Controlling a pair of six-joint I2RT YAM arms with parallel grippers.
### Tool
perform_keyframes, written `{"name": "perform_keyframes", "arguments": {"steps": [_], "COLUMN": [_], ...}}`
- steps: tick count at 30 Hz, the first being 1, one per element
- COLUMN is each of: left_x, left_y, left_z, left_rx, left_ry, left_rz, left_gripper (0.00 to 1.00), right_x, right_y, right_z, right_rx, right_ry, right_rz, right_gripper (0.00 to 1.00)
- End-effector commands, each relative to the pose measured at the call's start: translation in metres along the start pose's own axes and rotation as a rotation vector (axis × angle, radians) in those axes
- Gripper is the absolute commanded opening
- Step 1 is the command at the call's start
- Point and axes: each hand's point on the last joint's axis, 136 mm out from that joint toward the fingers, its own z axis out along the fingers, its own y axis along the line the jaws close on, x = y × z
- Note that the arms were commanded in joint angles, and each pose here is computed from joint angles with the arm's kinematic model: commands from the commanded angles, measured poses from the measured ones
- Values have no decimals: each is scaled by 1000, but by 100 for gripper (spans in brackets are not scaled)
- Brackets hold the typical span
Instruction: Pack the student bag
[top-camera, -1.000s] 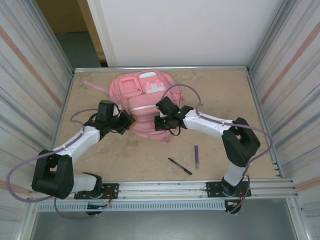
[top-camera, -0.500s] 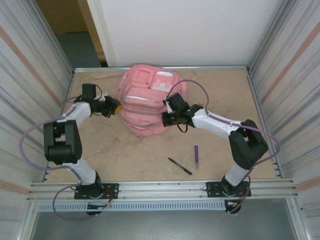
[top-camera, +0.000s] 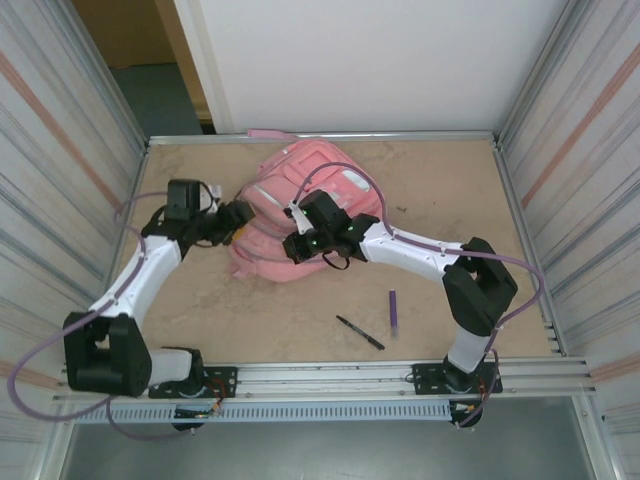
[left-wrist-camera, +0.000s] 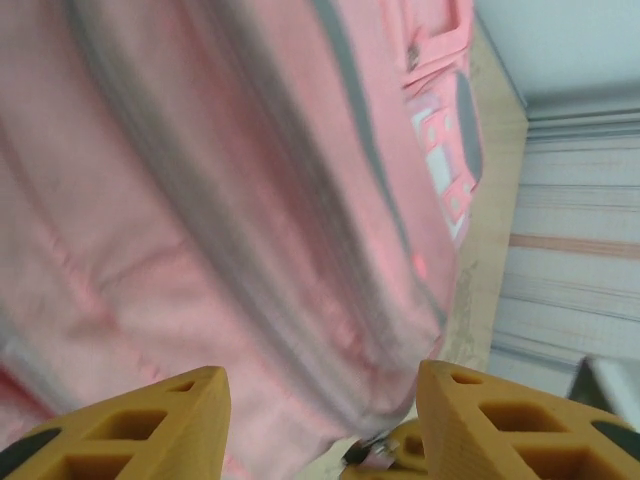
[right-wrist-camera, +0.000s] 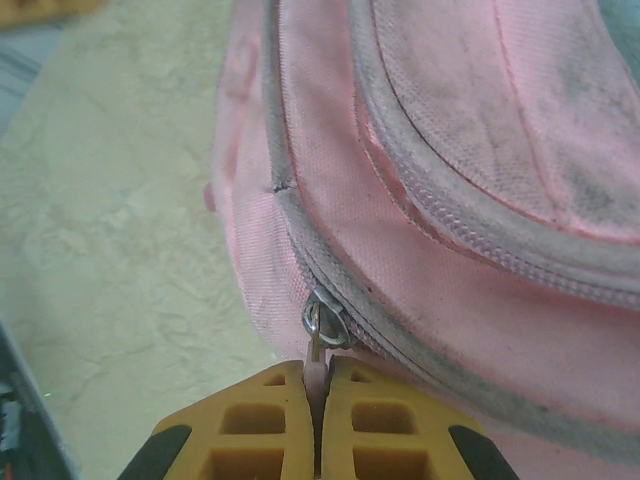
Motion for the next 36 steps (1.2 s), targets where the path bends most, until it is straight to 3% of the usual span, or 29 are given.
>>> {"name": "perform_keyframes", "arguments": {"steps": [1, 5, 11, 21, 30, 36], "left_x": [20, 33, 21, 22, 21, 34], "left_y": [17, 16, 13, 18, 6, 15], "left_z": [4, 16, 21, 32, -2, 12], "left_rx": [-53, -71, -76, -58, -47, -45], "left_ry": [11, 31, -10, -60, -145, -80], "left_rz": [-38, -27, -60, -129, -90, -134], "left_gripper": [51, 51, 51, 48, 50, 51], "right_x": [-15, -12, 2, 16, 19, 15], "right_y": [32, 45, 76, 83, 64, 68], "right_z": [-3, 2, 13, 19, 28, 30], "right_rx": [-119, -154, -200, -207, -165, -182], "right_ry": [-64, -70, -46, -25, -10, 4], "right_rz": [-72, -83, -132, -127, -80, -62], "right_gripper": [0, 0, 0, 0, 0, 0]}}
